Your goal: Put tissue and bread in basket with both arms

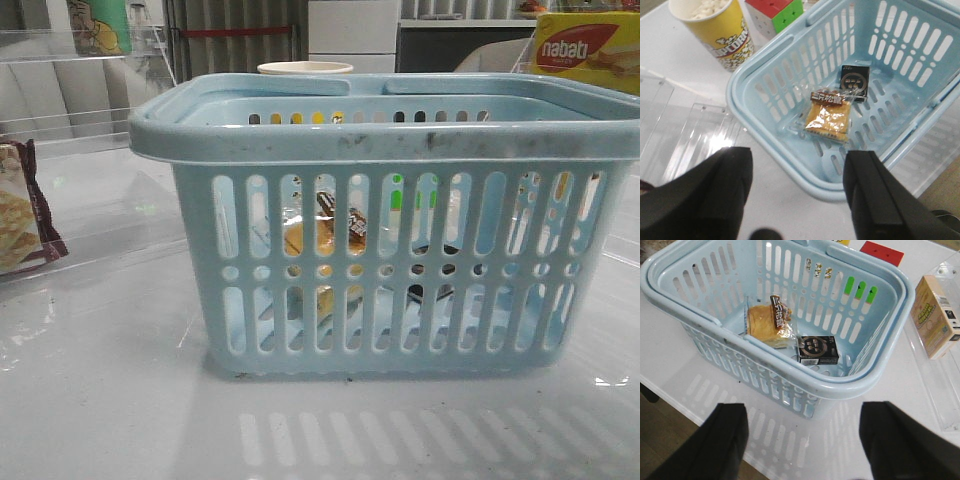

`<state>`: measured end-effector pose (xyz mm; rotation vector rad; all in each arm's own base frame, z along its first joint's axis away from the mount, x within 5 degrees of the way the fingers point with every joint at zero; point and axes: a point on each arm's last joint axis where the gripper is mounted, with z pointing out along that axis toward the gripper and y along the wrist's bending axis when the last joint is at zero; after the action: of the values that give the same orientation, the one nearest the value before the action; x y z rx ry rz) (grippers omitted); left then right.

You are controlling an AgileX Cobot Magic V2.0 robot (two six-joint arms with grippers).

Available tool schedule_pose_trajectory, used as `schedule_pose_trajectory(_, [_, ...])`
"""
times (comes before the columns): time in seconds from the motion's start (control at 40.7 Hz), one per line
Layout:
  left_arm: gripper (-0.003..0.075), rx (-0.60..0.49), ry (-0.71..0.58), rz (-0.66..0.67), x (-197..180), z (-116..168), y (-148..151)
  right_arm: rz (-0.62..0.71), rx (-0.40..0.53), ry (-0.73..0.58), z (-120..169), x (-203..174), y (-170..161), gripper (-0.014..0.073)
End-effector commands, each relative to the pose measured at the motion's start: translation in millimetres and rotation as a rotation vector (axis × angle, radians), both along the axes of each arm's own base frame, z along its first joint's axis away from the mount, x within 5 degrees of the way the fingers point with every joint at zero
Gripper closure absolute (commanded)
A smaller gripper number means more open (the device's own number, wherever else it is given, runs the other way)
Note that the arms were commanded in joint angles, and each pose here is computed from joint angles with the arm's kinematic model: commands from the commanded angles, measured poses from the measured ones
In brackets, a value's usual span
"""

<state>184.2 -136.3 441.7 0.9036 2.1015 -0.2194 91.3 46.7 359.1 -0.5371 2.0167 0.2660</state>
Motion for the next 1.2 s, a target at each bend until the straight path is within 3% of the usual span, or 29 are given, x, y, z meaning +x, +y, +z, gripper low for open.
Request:
schedule_pose_trajectory(0.0, [0.0265, -0.087, -0.087, 0.03, -24, 12, 19, 0.001, 0.03, -0.094, 14, 2, 0, 0.0023])
schedule_pose_trajectory(0.27, [0.0265, -0.212, -0.115, 0.077, -68, -23, 51, 0.001, 0.03, -0.094, 14, 2, 0, 0.0023])
schedule_pose_trajectory(0.565, [0.0265, -0.259, -0.154, 0.074, -86, -62, 64, 0.001, 0.03, -0.094, 14, 2, 0, 0.0023])
schedule_pose_trajectory(1.179, [0.0265, -0.248, -0.169, 0.074, -82, -69, 63, 0.001, 0.034, -0.102, 15, 2, 0, 0.0023])
